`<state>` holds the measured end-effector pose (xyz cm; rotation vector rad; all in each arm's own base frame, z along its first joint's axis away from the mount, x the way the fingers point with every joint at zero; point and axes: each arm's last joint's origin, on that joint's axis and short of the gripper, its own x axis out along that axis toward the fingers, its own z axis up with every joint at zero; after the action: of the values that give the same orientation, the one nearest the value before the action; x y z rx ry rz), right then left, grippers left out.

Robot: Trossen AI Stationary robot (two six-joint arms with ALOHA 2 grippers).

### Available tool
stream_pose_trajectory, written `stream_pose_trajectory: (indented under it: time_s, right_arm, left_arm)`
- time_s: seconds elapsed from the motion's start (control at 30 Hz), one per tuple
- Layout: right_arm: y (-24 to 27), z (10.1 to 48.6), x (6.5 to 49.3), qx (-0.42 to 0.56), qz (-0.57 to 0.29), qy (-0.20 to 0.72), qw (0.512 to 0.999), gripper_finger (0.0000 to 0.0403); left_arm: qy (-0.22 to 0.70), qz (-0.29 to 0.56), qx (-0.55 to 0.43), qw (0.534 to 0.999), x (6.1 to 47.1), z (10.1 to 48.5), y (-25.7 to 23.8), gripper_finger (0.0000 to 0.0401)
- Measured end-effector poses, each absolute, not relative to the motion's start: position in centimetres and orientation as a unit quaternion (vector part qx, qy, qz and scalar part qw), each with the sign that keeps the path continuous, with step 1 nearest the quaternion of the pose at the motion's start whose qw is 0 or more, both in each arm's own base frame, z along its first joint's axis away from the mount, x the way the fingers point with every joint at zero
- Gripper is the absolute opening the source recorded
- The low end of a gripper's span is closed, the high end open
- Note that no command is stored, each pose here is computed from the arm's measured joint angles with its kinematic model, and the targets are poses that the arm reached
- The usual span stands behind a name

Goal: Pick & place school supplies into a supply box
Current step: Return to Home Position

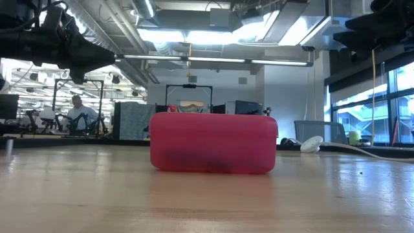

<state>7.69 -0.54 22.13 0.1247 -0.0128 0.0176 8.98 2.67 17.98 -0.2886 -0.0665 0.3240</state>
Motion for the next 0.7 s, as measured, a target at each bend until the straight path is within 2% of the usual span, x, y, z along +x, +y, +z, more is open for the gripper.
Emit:
stream_pose_trajectory:
  time_s: [0.23, 0.43, 0.7]
  right_arm:
    - [-0.6, 22.1, 7.7, 0.061, 0.001, -0.016, 0.998, 0.0171]
    - [-0.7, 19.6, 8.9, 0.060, 0.002, -0.030, 0.998, 0.0171]
    - [-0.9, 18.0, 9.5, 0.069, -0.017, -0.052, 0.996, 0.0171]
  left_arm:
    - [-0.031, 0.162, -0.138, 0.976, 9.0, 18.0, 2.7, 0.0086]
    - [-0.020, 0.164, -0.142, 0.976, 9.0, 17.7, 2.7, 0.0086]
    - [-0.024, 0.159, -0.161, 0.974, 9.0, 17.8, 2.6, 0.0086]
